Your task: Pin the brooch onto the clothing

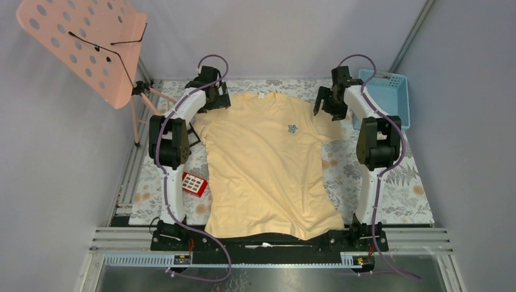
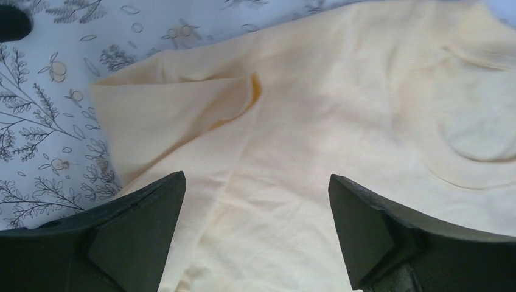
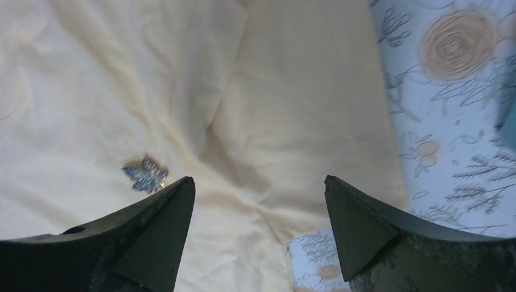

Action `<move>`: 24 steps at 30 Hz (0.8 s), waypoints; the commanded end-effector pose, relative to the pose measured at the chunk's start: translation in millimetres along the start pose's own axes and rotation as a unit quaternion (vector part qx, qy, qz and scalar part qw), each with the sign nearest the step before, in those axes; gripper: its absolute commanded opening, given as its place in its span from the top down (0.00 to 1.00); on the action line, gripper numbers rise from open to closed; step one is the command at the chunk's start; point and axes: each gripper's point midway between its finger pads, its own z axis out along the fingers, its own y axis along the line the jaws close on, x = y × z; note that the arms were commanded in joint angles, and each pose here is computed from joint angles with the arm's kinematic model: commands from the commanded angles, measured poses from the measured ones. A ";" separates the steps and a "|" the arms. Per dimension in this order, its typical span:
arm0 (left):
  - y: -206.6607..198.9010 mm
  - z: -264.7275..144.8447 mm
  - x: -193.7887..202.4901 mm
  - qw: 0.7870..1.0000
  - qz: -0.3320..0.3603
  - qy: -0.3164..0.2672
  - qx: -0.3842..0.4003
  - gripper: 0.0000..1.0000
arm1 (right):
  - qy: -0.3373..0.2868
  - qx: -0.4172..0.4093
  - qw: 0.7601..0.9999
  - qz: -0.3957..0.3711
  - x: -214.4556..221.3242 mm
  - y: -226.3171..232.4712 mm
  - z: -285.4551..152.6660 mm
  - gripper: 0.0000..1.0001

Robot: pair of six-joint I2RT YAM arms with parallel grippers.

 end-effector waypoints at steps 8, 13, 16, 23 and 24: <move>-60.0 -35.4 -23.3 0.995 0.037 -0.049 0.084 0.01 | 0.081 0.113 0.987 -0.080 3.6 -49.1 23.7 0.24; -62.0 -46.9 -26.5 0.994 0.032 -0.054 0.093 0.01 | 0.105 0.125 0.983 -0.090 14.0 -65.0 26.6 0.24; -62.2 -52.4 -28.0 0.993 0.031 -0.058 0.096 0.01 | 0.113 0.126 0.982 -0.084 16.8 -74.0 27.1 0.24; -62.2 -53.1 -26.6 0.993 0.033 -0.057 0.098 0.01 | 0.142 0.120 0.979 -0.079 27.9 -84.9 35.6 0.31; -62.0 -53.7 -26.2 0.993 0.033 -0.057 0.098 0.01 | 0.146 0.120 0.979 -0.079 27.4 -85.8 34.7 0.34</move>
